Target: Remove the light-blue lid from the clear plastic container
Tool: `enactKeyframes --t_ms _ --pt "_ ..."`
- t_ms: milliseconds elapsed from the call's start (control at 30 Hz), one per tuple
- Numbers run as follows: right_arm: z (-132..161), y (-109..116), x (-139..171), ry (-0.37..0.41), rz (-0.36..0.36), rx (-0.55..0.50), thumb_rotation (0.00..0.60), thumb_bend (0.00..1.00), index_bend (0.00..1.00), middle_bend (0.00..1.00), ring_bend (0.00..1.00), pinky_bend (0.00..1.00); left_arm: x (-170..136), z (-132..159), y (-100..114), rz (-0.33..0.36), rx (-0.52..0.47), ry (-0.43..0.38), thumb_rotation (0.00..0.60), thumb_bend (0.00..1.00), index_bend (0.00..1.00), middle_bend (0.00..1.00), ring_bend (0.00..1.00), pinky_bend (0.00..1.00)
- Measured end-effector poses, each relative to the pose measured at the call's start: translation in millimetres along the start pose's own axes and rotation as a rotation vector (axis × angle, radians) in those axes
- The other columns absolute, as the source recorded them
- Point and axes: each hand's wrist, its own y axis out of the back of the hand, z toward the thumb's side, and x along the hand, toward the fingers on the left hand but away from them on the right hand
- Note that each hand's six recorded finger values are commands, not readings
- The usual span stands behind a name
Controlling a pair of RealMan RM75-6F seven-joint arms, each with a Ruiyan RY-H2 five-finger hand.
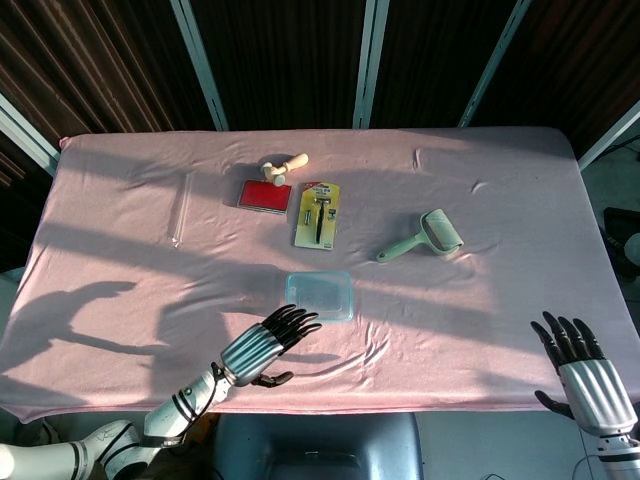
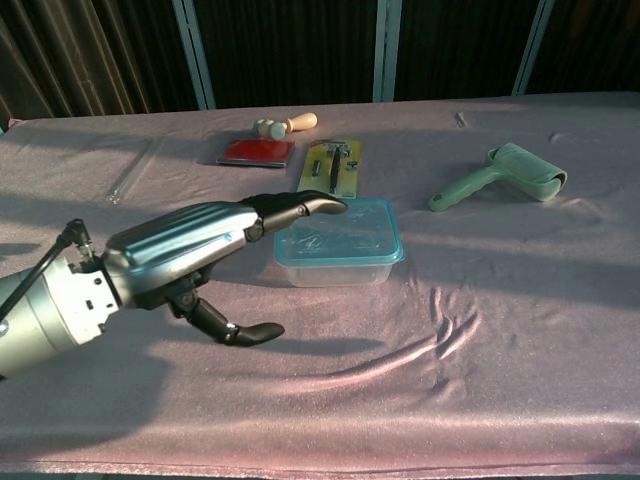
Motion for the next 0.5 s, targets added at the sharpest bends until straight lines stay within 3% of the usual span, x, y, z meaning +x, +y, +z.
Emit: enactKeyframes --t_ms 500 --pt "-5.1 3.7 0.1 -0.011 -0.006 -0.019 0.600 0.15 0.00 0.00 0.00 0.00 56.2 -18.0 -6.6 0.003 -0.017 0.102 0.600 0.26 0.00 0.00 0.00 0.00"
